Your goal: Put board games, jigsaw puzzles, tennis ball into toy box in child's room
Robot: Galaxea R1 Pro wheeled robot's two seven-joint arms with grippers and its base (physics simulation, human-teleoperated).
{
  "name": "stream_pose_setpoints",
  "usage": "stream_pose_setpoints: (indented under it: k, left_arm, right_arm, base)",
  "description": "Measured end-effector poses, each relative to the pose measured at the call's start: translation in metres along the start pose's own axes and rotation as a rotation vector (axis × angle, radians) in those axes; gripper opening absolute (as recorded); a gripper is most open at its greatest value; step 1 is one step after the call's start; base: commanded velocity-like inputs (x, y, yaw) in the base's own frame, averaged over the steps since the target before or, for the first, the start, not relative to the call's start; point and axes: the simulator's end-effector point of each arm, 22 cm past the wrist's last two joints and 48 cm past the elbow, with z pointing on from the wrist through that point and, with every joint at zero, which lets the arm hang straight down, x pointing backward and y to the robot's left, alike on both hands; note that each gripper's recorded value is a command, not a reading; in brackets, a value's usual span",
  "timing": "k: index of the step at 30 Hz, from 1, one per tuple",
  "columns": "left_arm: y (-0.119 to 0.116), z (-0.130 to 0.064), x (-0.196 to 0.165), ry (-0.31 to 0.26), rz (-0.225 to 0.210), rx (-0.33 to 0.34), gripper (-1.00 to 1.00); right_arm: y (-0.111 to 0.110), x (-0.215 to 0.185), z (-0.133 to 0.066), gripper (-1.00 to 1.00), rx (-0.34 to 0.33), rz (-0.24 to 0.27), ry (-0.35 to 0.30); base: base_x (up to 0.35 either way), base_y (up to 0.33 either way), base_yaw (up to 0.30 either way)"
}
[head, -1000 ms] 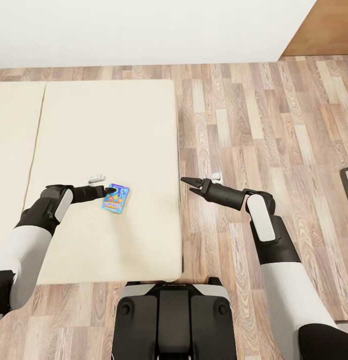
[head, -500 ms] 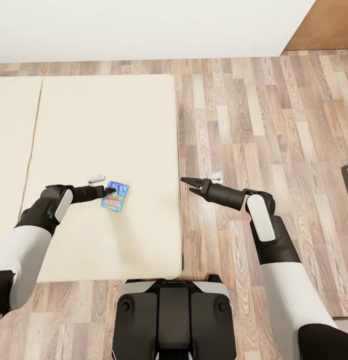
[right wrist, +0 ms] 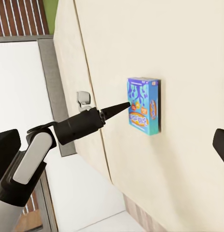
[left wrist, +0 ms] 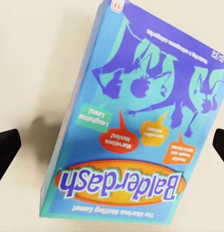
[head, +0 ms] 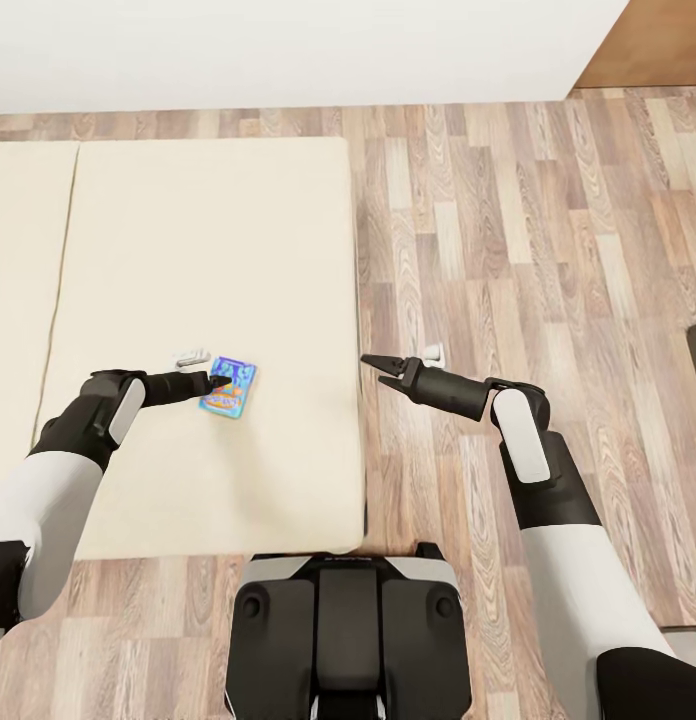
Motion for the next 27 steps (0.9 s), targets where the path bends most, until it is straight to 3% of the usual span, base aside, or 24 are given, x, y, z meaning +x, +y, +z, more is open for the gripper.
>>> stream_pose_setpoints:
  k: [27]
  left_arm:
    - [0.0017,0.0043,0.0046,0.007,-0.003,0.0,1.0]
  right_arm:
    - [-0.0045,0.002,0.0017,1.0,0.001,0.006,0.001]
  base:
    - [0.0,0.0,0.0]
